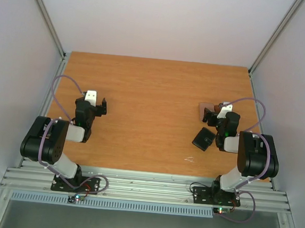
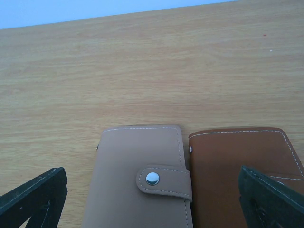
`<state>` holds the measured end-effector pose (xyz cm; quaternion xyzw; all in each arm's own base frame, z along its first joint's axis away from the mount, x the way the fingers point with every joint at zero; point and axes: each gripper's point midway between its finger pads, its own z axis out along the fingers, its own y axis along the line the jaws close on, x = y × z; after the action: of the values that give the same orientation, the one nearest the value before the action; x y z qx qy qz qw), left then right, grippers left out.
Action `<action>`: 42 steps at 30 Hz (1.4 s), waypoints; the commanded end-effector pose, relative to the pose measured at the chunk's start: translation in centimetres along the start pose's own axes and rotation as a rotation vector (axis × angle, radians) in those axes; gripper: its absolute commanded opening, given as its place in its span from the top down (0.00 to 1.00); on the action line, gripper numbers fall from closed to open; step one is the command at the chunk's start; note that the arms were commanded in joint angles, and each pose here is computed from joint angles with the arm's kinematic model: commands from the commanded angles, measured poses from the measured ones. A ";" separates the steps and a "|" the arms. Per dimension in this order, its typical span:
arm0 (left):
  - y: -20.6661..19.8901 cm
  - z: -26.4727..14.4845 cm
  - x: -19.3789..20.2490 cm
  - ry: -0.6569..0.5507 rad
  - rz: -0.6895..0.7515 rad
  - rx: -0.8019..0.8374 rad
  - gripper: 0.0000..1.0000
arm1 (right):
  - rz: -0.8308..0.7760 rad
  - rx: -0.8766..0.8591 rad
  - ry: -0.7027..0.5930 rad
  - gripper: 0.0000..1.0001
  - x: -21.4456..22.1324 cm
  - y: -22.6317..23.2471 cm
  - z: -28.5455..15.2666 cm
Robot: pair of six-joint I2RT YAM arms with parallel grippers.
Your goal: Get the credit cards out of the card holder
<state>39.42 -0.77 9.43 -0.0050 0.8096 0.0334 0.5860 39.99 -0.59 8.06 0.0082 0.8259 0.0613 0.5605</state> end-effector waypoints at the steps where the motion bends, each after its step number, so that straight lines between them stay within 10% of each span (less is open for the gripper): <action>1: 0.2 0.2 -2.3 -0.082 -0.004 -0.005 0.01 | -0.023 0.007 -0.049 0.01 -1.6 0.0 0.0; 11: 0.9 -2.4 -5.4 -0.138 -0.013 -0.023 0.01 | 0.022 0.144 -0.042 0.01 -3.0 -1.9 -0.9; 18: 0.4 -7.0 -14.4 -0.234 -0.049 0.045 0.01 | 0.159 0.102 -0.237 0.01 -13.3 -0.4 -8.2; 25: -3.1 -10.9 -16.7 0.000 -0.184 0.277 0.01 | 0.427 0.211 0.301 0.02 -11.6 0.7 -11.6; 33: -3.4 -13.4 -16.0 0.064 -0.525 0.308 0.01 | 0.265 0.603 0.859 0.01 -1.1 2.2 -17.1; 42: -5.0 -13.6 -14.0 0.145 -0.562 0.356 0.01 | 0.422 0.475 1.069 0.02 8.3 6.7 -14.6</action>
<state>31.69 -6.24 27.07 -0.1274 0.8060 -0.2539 0.5193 22.83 3.28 8.68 0.2398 0.9672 -0.0560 0.0628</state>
